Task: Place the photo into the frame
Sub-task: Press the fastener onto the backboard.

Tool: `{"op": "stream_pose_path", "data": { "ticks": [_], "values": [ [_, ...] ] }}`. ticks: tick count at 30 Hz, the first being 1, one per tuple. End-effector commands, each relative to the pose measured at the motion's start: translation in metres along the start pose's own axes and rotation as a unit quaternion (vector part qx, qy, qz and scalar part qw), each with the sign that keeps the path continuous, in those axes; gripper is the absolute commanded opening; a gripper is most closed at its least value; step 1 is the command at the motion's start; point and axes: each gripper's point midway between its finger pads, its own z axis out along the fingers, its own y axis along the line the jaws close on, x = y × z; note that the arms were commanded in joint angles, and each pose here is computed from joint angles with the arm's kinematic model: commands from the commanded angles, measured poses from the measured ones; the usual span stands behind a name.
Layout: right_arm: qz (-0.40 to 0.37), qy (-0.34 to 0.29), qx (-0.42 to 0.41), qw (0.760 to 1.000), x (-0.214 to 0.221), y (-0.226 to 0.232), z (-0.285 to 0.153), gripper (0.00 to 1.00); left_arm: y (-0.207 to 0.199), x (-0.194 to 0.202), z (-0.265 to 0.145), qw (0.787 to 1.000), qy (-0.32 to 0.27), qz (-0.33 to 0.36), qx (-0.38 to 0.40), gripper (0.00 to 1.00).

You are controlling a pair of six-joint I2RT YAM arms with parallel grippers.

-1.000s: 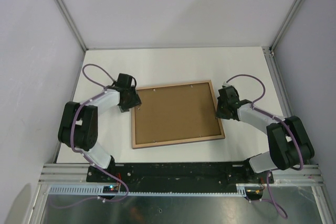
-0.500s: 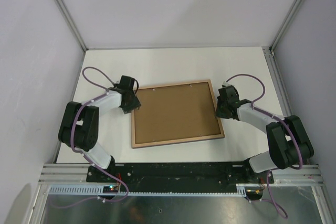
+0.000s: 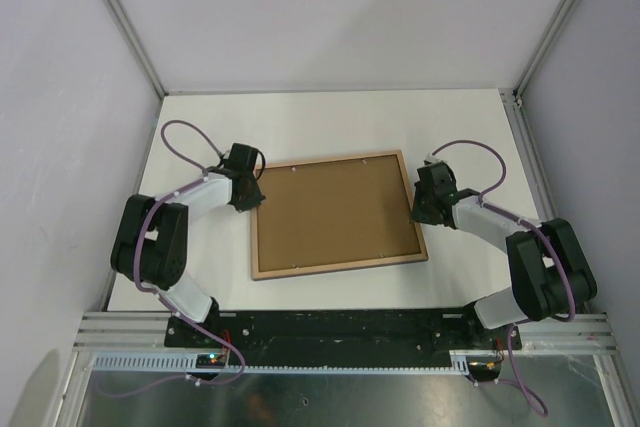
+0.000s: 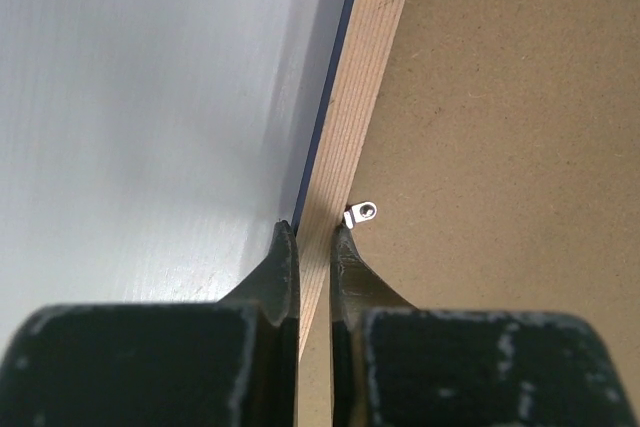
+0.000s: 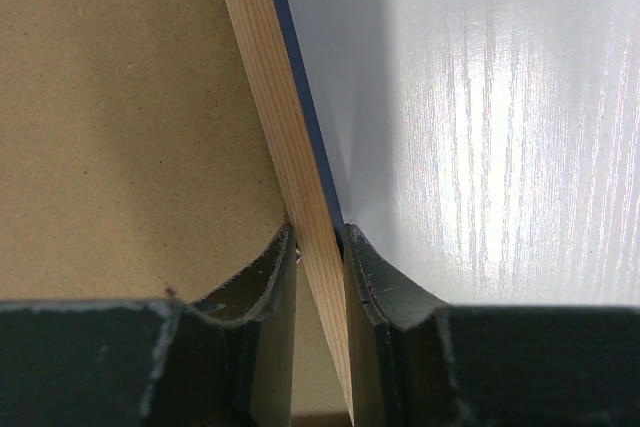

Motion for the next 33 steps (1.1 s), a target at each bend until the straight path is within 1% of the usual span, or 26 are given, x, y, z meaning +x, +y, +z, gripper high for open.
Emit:
{"op": "stream_pose_path", "data": {
  "ticks": [1, 7, 14, 21, 33],
  "values": [
    [0.004, 0.019, 0.012, 1.000, 0.008, -0.006, 0.003, 0.00, 0.005, -0.001, 0.006, 1.000, -0.001, -0.010, -0.022, 0.00],
    [0.005, 0.020, 0.011, 1.000, 0.008, -0.006, 0.005, 0.00, 0.002, -0.006, 0.006, 1.000, -0.006, -0.002, -0.018, 0.00],
    [0.009, 0.017, 0.004, 1.000, 0.004, -0.004, 0.007, 0.00, 0.001, -0.004, 0.008, 1.000, -0.001, -0.002, -0.018, 0.00],
    [0.008, 0.017, 0.002, 1.000, 0.000, -0.001, 0.012, 0.00, -0.001, 0.002, 0.009, 1.000, 0.008, -0.005, -0.008, 0.00],
    [0.002, 0.005, 0.008, 1.000, -0.024, 0.009, 0.029, 0.00, -0.006, 0.023, 0.004, 0.999, 0.023, -0.019, 0.014, 0.00]
  ]
}}
